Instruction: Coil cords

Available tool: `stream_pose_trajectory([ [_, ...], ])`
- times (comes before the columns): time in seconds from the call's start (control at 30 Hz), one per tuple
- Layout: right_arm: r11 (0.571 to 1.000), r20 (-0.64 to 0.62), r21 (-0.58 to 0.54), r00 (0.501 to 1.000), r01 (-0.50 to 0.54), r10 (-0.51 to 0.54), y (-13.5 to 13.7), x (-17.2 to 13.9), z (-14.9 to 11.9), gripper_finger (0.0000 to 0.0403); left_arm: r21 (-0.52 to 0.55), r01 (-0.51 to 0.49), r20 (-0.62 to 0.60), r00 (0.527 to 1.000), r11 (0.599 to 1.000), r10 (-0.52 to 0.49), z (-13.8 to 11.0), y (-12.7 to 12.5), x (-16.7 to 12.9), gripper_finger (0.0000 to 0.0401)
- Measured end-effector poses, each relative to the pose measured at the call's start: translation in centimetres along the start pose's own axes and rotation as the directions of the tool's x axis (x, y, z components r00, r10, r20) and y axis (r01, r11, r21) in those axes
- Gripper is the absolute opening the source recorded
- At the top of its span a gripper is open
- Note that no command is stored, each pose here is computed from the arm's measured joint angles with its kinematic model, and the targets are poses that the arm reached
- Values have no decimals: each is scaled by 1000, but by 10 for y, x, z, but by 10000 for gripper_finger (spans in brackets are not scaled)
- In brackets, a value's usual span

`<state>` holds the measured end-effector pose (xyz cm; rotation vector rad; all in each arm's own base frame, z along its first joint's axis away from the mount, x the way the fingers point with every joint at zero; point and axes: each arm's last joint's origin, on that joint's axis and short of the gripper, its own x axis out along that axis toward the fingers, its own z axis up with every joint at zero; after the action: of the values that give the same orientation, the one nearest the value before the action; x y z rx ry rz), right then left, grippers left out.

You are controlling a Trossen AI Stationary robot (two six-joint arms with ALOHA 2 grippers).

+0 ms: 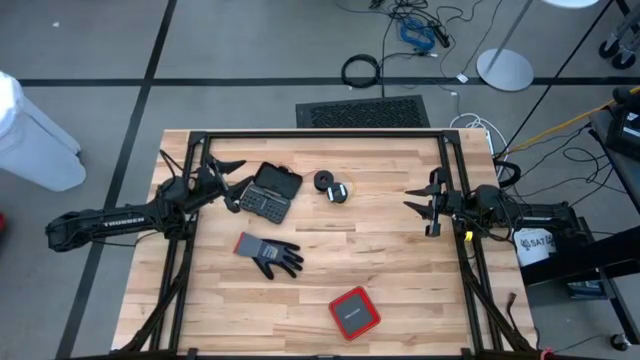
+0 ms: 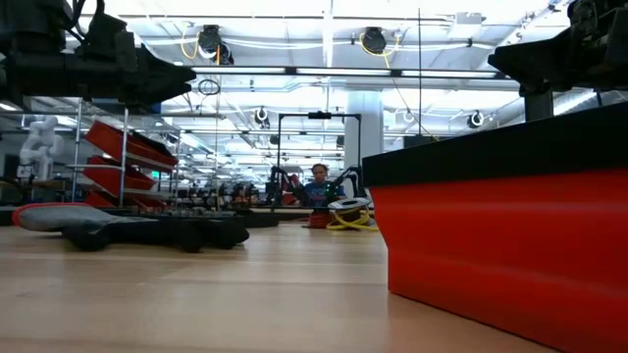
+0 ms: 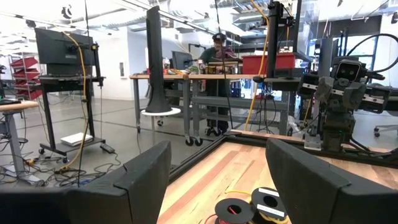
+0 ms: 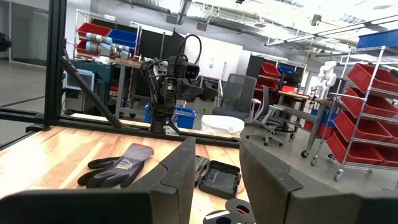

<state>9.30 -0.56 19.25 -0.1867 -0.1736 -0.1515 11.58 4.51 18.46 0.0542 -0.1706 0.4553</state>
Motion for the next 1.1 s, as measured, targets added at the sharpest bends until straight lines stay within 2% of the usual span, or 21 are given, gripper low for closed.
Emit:
stream_pose_trajectory([
  [0.27, 1000, 1, 0, 1000, 0, 0, 0, 0, 0, 114, -3, 2, 31, 1000, 1000, -2, 3, 0, 0, 270],
  [0.53, 1000, 1, 0, 1000, 0, 0, 0, 0, 0, 114, -1, 160, 12, 987, 987, -160, 1, -5, 0, 270],
  [0.67, 1000, 0, 0, 1000, 0, 0, 0, 0, 0, 114, -73, 140, -7, 990, 988, -141, -1, -4, 0, 270],
  [0.77, 1000, 0, 0, 1000, 0, 0, 0, 0, 0, 114, -81, 162, 1, 987, 983, -162, 2, -5, 1, 270],
  [0.97, 1000, 0, 0, 1000, 0, 0, 0, 0, 0, 114, -84, 268, 139, 957, 960, -255, 45, -8, 9, 270],
  [1.1, 1000, 0, 0, 1000, 0, 0, 0, 0, 0, 114, -46, 294, 231, 933, 955, -276, 79, -9, 12, 270],
])
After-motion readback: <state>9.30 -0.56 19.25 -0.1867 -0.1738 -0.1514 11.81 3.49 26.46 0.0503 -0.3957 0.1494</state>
